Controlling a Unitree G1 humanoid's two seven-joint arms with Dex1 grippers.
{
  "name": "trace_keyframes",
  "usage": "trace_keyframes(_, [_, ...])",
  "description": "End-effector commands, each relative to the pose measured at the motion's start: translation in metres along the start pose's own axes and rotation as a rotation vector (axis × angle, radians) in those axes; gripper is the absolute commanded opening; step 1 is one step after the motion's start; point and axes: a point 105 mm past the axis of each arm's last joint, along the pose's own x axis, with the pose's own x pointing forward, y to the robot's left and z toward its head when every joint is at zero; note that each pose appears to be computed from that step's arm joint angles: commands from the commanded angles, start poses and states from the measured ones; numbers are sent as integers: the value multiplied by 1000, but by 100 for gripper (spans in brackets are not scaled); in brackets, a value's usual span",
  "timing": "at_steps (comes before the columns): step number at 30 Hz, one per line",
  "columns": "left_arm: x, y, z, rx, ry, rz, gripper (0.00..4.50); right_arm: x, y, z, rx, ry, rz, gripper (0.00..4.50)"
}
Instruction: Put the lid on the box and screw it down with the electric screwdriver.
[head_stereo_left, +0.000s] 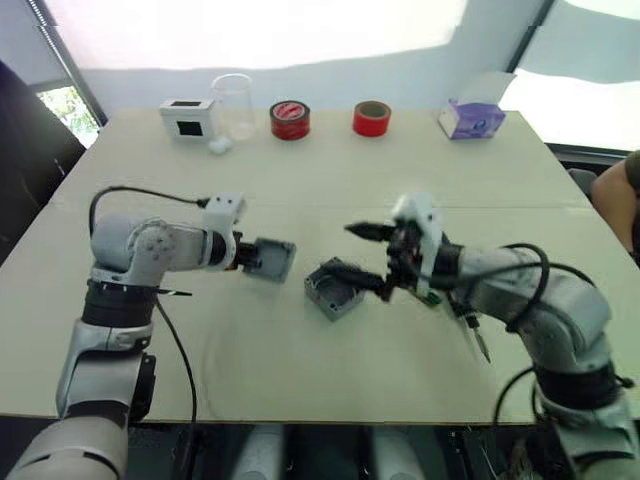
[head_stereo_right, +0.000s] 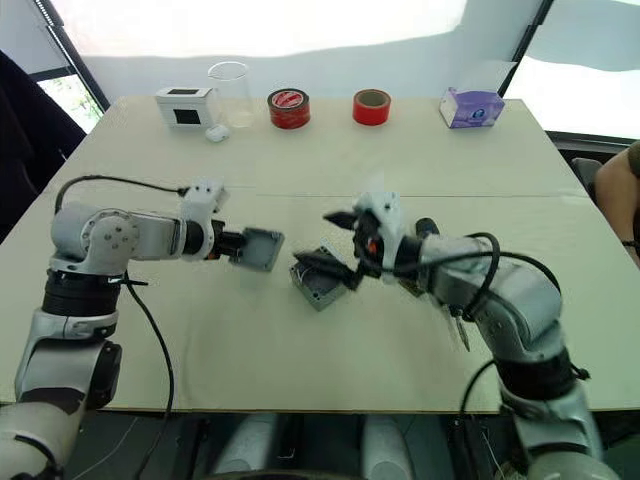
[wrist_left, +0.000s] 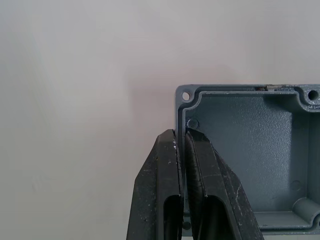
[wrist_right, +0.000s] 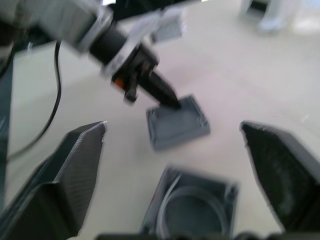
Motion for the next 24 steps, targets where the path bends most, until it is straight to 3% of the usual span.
trace_keyframes(1, [-8,0,26,59,-157,-45,5,4,-30,12,133,-58,-119,450])
trace_keyframes(5, [-20,-20,69,154,-478,-125,5,16,-60,6,301,-68,-214,450])
trace_keyframes(8, [-22,-37,86,169,-620,-158,5,31,-62,14,322,-71,-194,450])
trace_keyframes(21, [-20,-52,91,177,-672,-235,5,35,-53,20,359,-93,-136,450])
trace_keyframes(24, [-20,-54,91,180,-667,-243,0,35,-53,20,364,-100,-145,371])
